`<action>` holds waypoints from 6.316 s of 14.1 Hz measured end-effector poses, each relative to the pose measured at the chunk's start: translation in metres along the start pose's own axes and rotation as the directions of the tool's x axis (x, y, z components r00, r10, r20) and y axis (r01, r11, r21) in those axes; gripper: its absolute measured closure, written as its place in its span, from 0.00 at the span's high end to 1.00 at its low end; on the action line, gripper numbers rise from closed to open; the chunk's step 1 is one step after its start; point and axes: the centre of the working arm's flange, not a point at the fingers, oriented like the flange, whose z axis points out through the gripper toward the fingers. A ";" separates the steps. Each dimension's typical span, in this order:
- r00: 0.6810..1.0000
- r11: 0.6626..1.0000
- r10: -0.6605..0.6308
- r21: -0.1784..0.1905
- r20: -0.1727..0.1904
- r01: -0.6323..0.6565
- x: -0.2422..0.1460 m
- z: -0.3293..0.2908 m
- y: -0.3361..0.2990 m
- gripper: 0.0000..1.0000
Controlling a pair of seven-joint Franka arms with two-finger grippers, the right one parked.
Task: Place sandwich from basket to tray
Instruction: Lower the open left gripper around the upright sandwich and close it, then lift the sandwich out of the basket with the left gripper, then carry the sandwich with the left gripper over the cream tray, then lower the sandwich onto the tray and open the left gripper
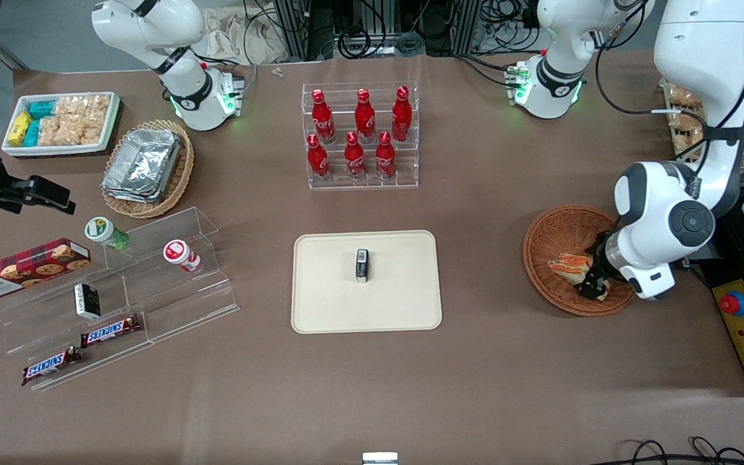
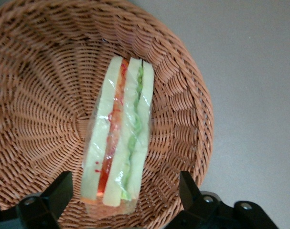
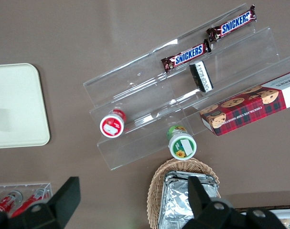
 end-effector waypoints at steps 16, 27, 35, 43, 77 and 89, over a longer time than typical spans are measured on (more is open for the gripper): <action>0.999 0.999 0.032 0.010 -0.010 -0.032 0.009 0.029 -0.014 0.75; 0.997 0.998 0.063 -0.010 -0.038 -0.064 0.029 -0.039 -0.013 0.23; 0.886 0.886 0.463 0.034 -0.028 -0.462 -0.005 -0.222 -0.007 0.16; 0.634 0.634 0.773 -0.006 -0.033 -0.773 -0.135 -0.302 0.029 0.16; 0.513 0.512 0.858 -0.065 0.003 -0.856 -0.318 0.039 0.154 0.58; 0.604 0.592 0.797 0.213 -0.009 -0.778 -0.249 -0.126 0.114 1.00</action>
